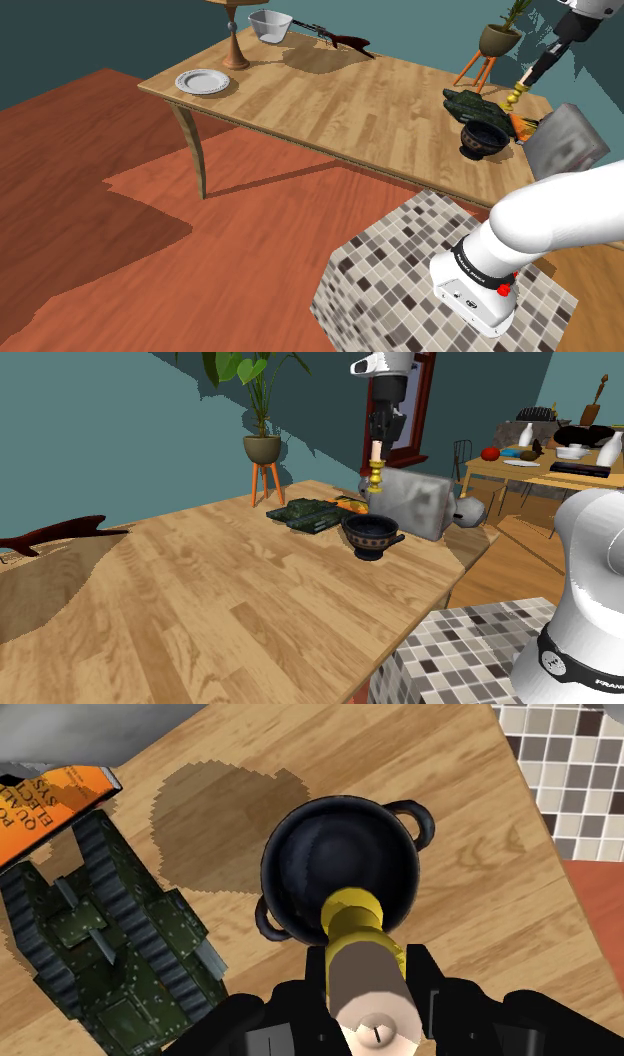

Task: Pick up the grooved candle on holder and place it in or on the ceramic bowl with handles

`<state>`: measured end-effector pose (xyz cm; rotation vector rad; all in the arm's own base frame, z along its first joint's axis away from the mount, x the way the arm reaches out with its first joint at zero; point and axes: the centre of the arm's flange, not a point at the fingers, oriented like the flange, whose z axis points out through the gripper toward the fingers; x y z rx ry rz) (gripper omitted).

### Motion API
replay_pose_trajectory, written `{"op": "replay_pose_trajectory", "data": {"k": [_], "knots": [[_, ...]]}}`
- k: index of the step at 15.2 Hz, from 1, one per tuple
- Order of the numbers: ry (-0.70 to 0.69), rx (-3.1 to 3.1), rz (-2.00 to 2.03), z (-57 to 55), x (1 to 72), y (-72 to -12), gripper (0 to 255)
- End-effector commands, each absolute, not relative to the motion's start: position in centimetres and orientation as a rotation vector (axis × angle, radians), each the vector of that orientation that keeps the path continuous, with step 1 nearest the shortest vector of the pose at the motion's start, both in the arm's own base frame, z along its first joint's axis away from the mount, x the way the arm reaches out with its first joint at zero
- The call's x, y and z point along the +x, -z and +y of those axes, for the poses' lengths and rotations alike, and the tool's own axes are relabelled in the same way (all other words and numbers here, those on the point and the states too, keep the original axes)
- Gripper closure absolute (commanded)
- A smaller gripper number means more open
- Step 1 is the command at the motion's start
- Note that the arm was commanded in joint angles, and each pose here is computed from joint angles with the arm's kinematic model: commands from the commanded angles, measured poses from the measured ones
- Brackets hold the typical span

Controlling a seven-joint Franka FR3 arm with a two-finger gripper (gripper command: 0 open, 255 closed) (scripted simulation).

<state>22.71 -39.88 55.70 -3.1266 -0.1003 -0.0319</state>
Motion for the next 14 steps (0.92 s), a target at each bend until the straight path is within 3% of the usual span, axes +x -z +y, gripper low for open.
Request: {"op": "replay_pose_trajectory", "data": {"k": [1,14], "knots": [[0.032,-3.127,-0.101,-39.8,22.6,-54.8,255],[0.032,-3.127,-0.101,-39.8,22.6,-48.0,255]]}}
